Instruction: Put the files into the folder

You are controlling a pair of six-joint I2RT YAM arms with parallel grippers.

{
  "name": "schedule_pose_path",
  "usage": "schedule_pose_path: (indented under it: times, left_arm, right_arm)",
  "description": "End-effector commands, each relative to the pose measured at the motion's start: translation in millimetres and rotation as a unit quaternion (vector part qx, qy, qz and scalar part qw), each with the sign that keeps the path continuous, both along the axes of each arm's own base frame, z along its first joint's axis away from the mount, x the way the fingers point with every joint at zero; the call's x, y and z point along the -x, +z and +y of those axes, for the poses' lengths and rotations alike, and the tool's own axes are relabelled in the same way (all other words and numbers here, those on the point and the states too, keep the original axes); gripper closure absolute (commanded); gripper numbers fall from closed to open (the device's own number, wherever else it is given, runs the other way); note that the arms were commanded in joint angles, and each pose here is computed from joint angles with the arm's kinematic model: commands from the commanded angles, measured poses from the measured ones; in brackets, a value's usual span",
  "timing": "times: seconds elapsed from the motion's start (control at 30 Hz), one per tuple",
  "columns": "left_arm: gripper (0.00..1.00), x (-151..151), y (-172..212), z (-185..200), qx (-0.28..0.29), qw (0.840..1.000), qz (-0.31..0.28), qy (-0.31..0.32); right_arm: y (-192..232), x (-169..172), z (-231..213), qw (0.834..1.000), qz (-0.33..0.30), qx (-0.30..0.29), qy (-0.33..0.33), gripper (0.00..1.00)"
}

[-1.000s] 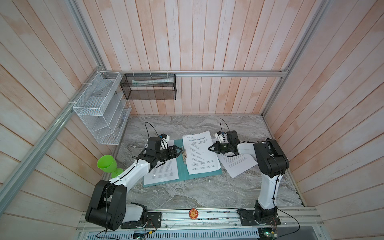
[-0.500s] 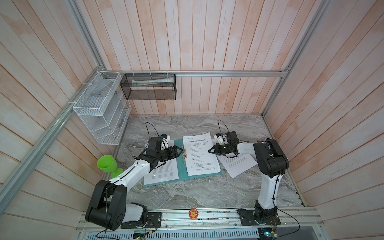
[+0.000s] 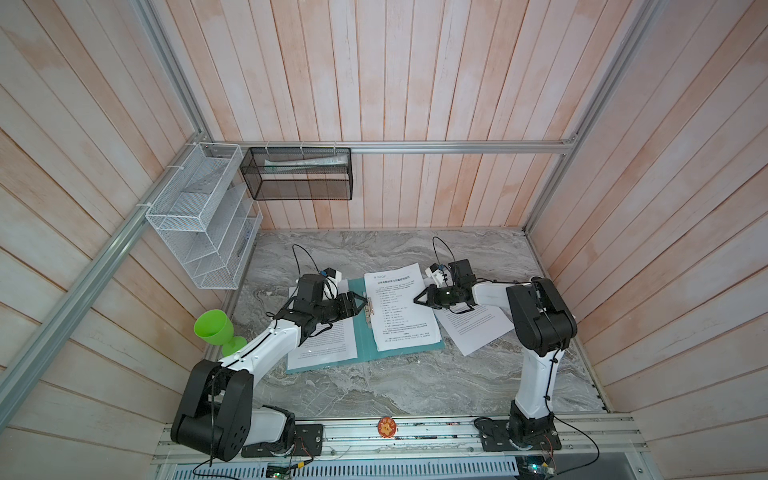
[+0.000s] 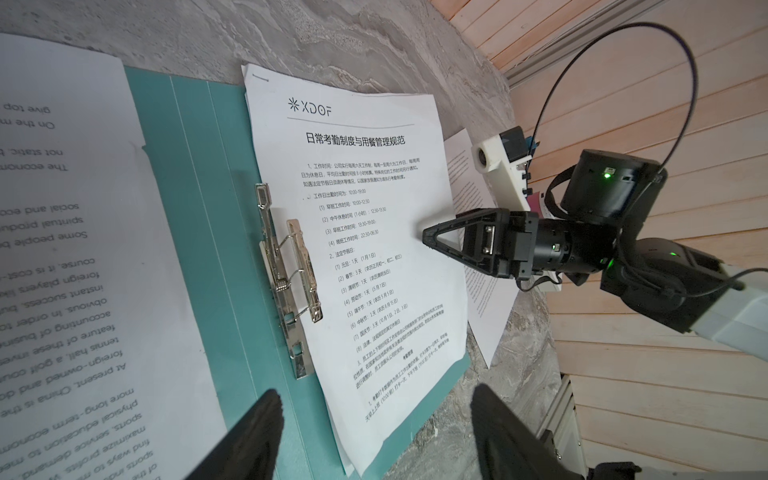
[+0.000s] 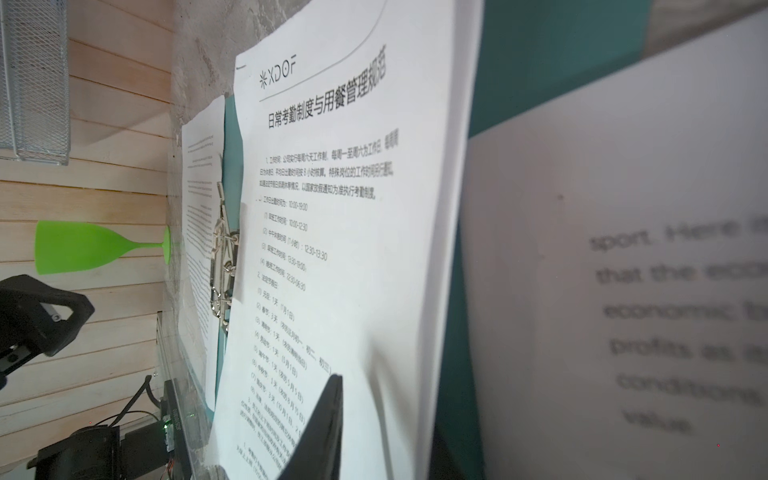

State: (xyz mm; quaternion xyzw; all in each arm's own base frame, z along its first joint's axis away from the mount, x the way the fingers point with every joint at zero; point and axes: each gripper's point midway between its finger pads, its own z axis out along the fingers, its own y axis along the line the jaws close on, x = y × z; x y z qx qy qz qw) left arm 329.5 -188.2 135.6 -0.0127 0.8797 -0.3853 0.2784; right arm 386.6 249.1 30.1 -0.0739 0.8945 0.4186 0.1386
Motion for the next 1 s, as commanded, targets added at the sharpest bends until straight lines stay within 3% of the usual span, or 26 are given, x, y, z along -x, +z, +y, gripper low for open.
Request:
schedule_pose_path:
  times: [0.0, 0.27, 0.47, 0.53, 0.6, 0.67, 0.83, 0.97]
  left_arm:
    - [0.26, 3, -7, -1, -0.003, 1.0, 0.002, -0.006]
    - [0.25, 2, -2, -2, -0.007, 1.0, -0.005, -0.006]
    - [0.25, -3, 11, -10, -0.027, 0.999, -0.032, -0.005]
    - [0.24, -6, 18, -23, -0.025, 0.999, -0.04, -0.011]
    - [0.24, -7, 25, -46, -0.02, 0.998, -0.045, -0.03]
    - [0.24, -12, 28, -70, -0.041, 0.997, -0.054, -0.044]
    - [0.24, -25, 26, -133, -0.063, 0.992, -0.058, -0.092]
    - [0.24, -36, 18, -179, -0.055, 0.989, -0.057, -0.129]
  right_arm:
    - [5, 0, 1, 1.0, -0.008, 0.018, 0.0, 0.72]
    - [15, -8, -29, 0.992, -0.029, 0.119, -0.037, 0.53]
    - [45, 4, -82, 0.97, -0.063, 0.22, -0.082, 0.45]
    - [53, 7, -115, 0.955, -0.077, 0.262, -0.119, 0.36]
    - [56, 8, -159, 0.928, -0.082, 0.318, -0.177, 0.26]
    - [56, 10, -201, 0.906, -0.073, 0.35, -0.227, 0.24]
    - [64, 7, -248, 0.894, -0.065, 0.301, -0.327, 0.24]
    - [53, 17, -283, 0.862, -0.046, 0.34, -0.374, 0.22]
